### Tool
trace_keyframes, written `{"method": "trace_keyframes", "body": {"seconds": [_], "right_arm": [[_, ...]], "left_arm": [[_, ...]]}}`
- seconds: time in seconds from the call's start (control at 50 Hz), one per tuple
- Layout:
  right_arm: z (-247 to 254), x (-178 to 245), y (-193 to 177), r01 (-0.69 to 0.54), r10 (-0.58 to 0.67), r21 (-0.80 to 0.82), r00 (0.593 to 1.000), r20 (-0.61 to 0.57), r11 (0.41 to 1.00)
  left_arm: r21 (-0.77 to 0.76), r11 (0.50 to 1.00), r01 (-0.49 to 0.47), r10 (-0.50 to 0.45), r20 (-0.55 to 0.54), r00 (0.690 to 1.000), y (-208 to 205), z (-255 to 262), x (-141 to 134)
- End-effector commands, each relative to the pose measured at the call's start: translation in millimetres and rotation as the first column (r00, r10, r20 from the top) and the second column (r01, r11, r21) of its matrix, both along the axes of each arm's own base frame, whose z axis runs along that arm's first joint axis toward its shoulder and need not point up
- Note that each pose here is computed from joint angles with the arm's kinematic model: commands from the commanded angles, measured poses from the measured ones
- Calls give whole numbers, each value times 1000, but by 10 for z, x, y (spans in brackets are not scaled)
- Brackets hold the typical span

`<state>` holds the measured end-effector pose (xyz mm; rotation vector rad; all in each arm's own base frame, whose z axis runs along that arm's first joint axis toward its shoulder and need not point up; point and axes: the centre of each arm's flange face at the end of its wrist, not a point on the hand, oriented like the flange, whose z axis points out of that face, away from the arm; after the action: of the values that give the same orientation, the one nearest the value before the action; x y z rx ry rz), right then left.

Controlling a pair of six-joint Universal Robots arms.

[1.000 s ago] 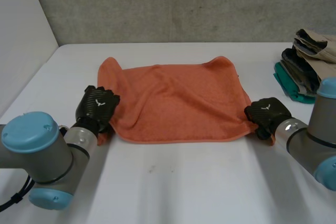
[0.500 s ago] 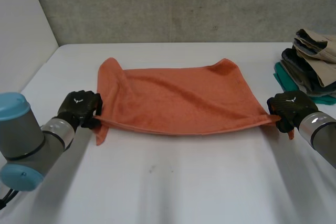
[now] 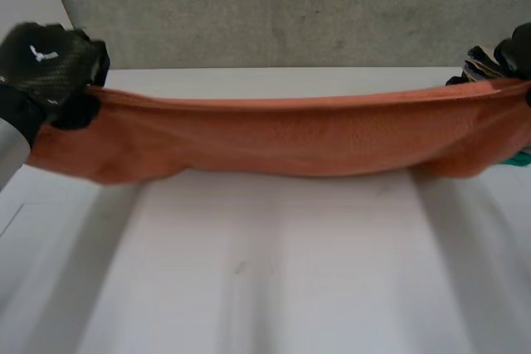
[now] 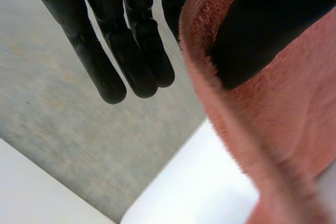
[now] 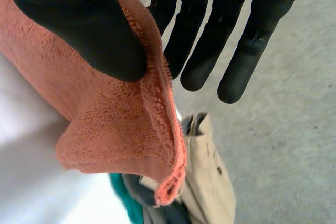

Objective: Fold the laundry.

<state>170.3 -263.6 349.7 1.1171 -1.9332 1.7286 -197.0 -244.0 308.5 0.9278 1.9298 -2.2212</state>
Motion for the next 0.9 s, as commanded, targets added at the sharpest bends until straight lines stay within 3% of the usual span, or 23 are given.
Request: {"method": "trace_keyframes", "body": {"seconds": [0.02, 0.1, 0.16, 0.2, 0.28, 0.32, 0.34, 0.38, 0.4, 0.42, 0.48, 0.52, 0.66, 0.74, 0.78, 0.84, 0.9], "right_arm": [[-540, 86, -273, 39, -15, 158, 989, -146, 987], [-856, 189, -512, 65, -31, 199, 985, -172, 978], [-1013, 280, -766, 83, -61, 139, 986, -158, 987], [-994, 336, -946, 99, -93, 41, 988, -122, 994], [-681, 422, -1247, 116, -120, -215, 993, -3, 970], [-467, 440, -1337, 130, -117, -335, 991, 58, 933], [-258, 453, -1391, 143, -100, -444, 988, 119, 884], [8, 458, -1389, 162, -74, -556, 981, 179, 815], [242, 452, -1347, 178, -41, -638, 974, 223, 750], [351, 456, -1315, 182, -19, -678, 970, 241, 713], [501, 466, -1224, 192, 24, -740, 962, 270, 645], [452, 493, -1189, 173, 38, -735, 965, 260, 656], [41, 500, -1141, 123, 43, -624, 969, 245, 772], [-311, 496, -1074, 93, 35, -498, 970, 242, 862], [-688, 470, -991, 52, 31, -354, 974, 225, 934], [-1133, 369, -914, 32, 8, -187, 977, 212, 982], [-1386, 337, -883, 26, -4, -103, 978, 208, 994]], "left_arm": [[167, 986, 6, -45, 226, 973, -365, -749, -102], [240, 971, 13, -79, 270, 960, -609, -1112, -189], [224, 974, 19, -82, 277, 957, -840, -1219, -333], [180, 983, 21, -70, 274, 959, -963, -1180, -413], [-49, 998, 26, -14, 222, 975, -1273, -758, -577], [-241, 970, 22, 18, 162, 987, -1425, -416, -641], [-307, 952, 19, 25, 140, 990, -1461, -304, -665], [-511, 860, -3, 38, 59, 998, -1494, 82, -721], [-577, 817, -17, 37, 24, 999, -1466, 250, -730], [-666, 745, -41, 29, -29, 999, -1387, 509, -734], [-734, 677, -57, -7, -85, 996, -1193, 743, -732], [-721, 691, -55, -11, -87, 996, -1138, 730, -701], [-551, 834, -22, 2, -38, 999, -1017, 44, -597], [-444, 896, -27, 33, 6, 999, -993, -383, -450], [-389, 921, -27, 40, 24, 999, -963, -594, -406], [-268, 963, -35, 53, 57, 997, -952, -1050, -324], [-168, 985, -35, 50, 87, 995, -946, -1431, -300]]}}
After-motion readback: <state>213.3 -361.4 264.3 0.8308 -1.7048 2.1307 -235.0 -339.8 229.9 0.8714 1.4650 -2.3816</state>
